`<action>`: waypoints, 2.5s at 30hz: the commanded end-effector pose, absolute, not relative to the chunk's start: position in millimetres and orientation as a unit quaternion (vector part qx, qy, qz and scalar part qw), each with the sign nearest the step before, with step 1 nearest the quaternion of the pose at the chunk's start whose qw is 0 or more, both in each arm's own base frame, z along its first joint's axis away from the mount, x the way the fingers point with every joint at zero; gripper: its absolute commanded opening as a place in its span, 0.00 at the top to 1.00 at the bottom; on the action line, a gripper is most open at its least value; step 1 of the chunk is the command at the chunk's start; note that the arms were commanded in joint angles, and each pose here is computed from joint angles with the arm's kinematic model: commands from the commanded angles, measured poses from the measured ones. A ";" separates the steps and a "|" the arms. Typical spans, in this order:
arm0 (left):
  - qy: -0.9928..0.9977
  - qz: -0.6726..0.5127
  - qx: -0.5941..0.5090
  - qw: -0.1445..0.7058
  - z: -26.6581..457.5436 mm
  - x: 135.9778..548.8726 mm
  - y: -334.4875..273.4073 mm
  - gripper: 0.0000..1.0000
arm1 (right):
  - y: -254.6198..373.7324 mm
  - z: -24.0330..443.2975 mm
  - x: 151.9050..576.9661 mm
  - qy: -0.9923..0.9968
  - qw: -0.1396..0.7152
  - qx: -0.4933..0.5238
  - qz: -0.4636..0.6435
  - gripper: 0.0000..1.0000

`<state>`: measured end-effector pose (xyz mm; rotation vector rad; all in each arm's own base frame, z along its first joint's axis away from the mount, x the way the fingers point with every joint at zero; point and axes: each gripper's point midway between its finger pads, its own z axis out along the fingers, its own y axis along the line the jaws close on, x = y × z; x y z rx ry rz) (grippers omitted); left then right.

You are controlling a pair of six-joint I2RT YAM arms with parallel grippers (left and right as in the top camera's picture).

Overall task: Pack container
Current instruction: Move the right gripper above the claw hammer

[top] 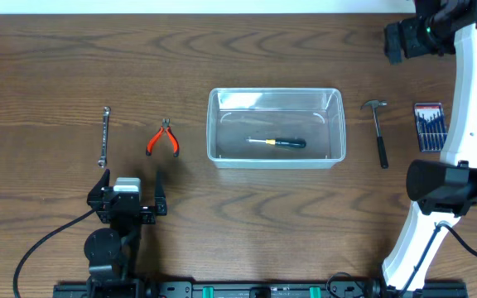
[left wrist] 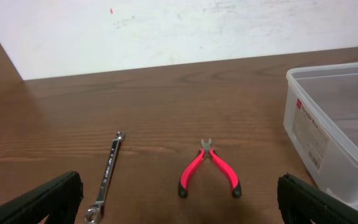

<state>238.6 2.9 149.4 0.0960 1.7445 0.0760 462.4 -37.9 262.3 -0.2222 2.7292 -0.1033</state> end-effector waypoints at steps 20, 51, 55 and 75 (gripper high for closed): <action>0.777 0.023 0.044 0.628 134.2 238.8 0.0 0.02 | -53.9 110.0 433.0 0.997 0.035 0.044 -0.046 0.01; 0.777 0.023 0.044 0.628 134.0 238.8 0.0 0.02 | -67.5 57.5 447.5 0.995 0.070 0.066 -0.018 0.01; 0.777 0.023 0.044 0.628 134.2 238.8 0.0 0.02 | -67.6 54.2 450.2 0.995 0.076 0.062 -0.018 0.01; 0.777 0.023 0.044 0.628 134.0 238.8 0.0 0.02 | -63.1 2.4 438.9 0.999 0.014 0.036 -0.011 0.01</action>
